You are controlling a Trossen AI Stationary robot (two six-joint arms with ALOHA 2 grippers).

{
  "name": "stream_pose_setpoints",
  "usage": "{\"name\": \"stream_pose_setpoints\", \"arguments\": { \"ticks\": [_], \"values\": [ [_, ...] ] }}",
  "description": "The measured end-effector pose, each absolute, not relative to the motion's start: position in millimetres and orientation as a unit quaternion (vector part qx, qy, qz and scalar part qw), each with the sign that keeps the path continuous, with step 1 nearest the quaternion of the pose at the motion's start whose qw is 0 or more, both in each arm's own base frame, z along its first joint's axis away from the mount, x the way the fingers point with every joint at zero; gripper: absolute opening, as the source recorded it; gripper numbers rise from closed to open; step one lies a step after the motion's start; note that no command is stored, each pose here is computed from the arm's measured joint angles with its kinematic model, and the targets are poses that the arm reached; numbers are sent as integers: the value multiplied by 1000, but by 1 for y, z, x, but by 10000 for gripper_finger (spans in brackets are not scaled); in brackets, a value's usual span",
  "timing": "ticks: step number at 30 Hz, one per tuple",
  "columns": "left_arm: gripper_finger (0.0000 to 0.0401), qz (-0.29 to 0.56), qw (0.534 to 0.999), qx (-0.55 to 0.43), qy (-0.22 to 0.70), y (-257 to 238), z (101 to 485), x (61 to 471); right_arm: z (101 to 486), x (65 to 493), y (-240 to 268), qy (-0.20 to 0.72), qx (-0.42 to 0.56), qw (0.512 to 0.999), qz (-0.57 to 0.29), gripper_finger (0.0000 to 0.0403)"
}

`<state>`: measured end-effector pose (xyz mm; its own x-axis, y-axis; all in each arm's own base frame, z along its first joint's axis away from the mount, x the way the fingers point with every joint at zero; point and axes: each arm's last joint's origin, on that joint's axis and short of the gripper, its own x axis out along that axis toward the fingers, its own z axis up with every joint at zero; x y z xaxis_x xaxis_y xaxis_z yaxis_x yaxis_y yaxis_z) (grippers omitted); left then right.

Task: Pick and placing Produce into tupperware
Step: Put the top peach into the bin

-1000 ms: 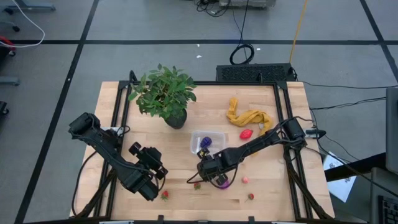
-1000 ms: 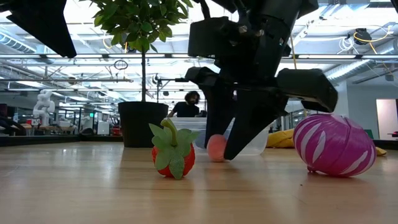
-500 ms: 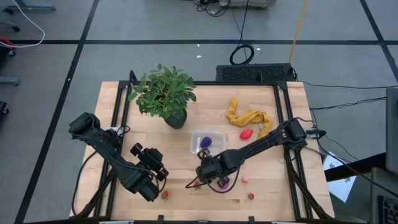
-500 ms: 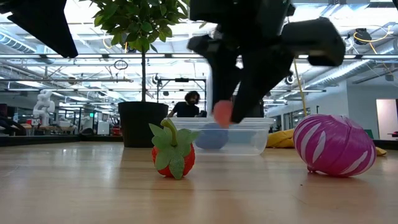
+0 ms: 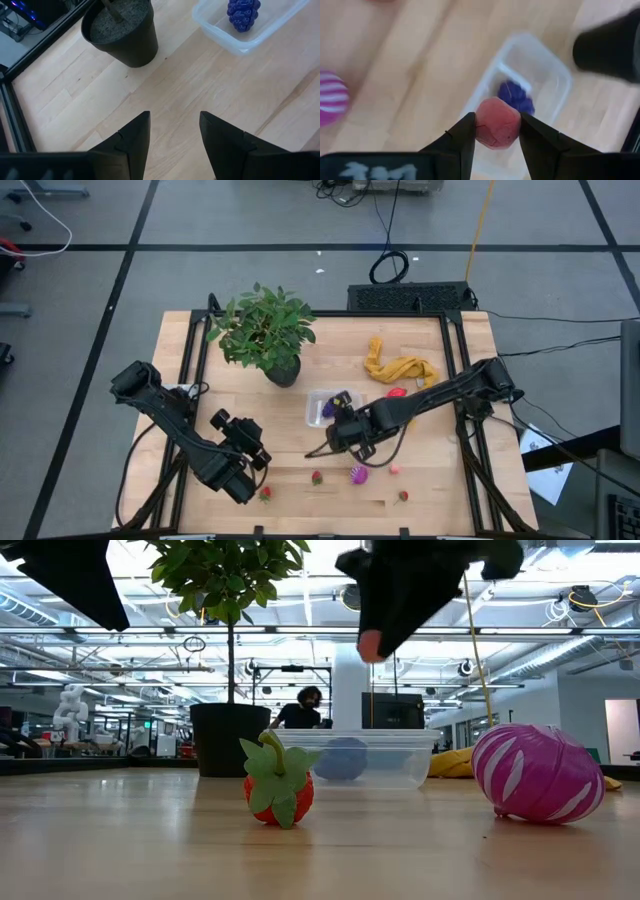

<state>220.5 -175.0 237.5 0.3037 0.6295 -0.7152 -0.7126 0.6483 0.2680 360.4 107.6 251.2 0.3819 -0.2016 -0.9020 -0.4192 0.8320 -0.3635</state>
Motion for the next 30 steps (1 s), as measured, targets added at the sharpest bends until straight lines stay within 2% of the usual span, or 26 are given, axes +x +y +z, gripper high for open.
{"name": "stream_pose_setpoints", "arguments": {
  "ticks": [13, 30],
  "values": [
    [177, 414, 806, -46, 420, -175, 237, 220, 209, 359, 58, 602, -223, 765, 55, 143],
    [177, 414, 807, -48, 420, -175, 237, 221, 190, 356, 48, 601, -199, 772, 65, 142]
  ]
}}
